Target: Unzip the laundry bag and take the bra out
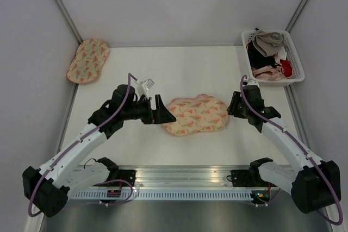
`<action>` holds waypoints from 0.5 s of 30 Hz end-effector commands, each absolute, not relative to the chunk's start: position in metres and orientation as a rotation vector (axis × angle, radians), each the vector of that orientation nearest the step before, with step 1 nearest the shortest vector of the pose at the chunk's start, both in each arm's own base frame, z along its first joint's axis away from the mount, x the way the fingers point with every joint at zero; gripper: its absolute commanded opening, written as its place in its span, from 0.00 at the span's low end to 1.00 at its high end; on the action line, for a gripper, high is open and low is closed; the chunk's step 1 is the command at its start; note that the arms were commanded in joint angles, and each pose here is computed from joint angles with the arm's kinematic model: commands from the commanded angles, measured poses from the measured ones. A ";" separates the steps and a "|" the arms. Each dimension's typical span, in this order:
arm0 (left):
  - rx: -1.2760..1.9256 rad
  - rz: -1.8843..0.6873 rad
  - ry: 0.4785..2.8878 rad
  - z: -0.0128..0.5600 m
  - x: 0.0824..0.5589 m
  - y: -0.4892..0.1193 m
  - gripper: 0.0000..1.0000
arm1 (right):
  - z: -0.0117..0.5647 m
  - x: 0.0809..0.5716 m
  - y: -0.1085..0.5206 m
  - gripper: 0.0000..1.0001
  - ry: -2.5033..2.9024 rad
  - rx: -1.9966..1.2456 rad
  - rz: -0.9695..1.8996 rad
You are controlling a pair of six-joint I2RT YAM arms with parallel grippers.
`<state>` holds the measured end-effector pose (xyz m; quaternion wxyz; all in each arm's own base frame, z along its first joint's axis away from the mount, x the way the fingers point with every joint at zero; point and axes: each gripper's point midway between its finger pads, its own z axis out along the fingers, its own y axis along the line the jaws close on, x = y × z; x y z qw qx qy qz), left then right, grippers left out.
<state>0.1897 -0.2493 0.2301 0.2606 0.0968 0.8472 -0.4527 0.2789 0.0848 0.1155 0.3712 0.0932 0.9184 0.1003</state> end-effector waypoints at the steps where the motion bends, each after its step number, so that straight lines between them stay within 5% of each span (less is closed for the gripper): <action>1: 0.080 -1.486 2.268 0.228 0.169 -0.262 1.00 | 0.108 0.286 0.089 0.46 2.345 0.311 0.294; 3: 0.065 -1.522 2.228 0.235 0.159 -0.258 1.00 | 0.103 0.285 0.096 0.59 2.359 0.298 0.335; 6: 0.010 -1.554 2.202 0.231 0.149 -0.253 1.00 | 0.086 0.282 0.093 0.96 2.386 0.308 0.317; 15: -0.104 -1.592 2.193 0.208 0.139 -0.251 0.99 | 0.051 0.288 0.104 0.95 2.423 0.339 0.494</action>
